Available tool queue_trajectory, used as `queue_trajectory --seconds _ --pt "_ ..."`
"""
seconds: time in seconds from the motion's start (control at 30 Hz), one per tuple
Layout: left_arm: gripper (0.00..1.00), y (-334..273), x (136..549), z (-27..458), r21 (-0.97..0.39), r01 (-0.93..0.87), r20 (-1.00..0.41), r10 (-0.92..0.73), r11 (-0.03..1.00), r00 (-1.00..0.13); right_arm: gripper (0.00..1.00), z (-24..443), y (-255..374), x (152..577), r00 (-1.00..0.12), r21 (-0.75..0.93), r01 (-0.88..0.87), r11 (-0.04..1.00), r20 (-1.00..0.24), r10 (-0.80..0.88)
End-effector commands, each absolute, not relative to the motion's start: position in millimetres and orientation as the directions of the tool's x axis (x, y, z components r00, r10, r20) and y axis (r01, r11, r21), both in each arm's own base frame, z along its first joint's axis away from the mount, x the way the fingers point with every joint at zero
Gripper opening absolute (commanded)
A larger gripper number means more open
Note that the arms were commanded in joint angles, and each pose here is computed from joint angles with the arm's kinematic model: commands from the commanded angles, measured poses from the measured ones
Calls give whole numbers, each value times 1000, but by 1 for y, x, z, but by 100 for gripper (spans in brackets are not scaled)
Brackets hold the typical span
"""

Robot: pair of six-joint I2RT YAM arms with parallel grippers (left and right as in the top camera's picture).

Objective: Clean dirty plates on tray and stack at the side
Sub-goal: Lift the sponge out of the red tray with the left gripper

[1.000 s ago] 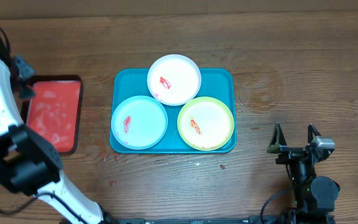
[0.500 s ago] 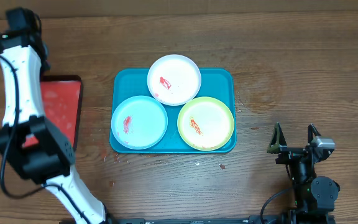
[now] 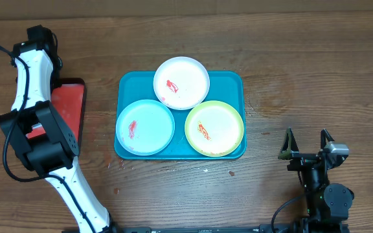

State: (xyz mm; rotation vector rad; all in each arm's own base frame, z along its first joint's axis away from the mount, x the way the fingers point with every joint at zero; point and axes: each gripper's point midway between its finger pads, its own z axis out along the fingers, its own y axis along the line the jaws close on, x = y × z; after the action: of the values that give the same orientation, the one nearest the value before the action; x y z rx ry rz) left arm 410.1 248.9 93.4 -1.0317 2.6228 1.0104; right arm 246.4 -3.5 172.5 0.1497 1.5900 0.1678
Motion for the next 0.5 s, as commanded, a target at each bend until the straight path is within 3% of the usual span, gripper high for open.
queue_trajectory --seconds 0.0,0.47 --pt "4 253 409 95 558 -659 -379 -551 504 -743 100 171 -6 246 -20 193 3 981 -981 193" --pt "4 252 408 104 555 -660 -379 -552 507 -743 100 171 -6 246 -20 193 3 981 -981 193"
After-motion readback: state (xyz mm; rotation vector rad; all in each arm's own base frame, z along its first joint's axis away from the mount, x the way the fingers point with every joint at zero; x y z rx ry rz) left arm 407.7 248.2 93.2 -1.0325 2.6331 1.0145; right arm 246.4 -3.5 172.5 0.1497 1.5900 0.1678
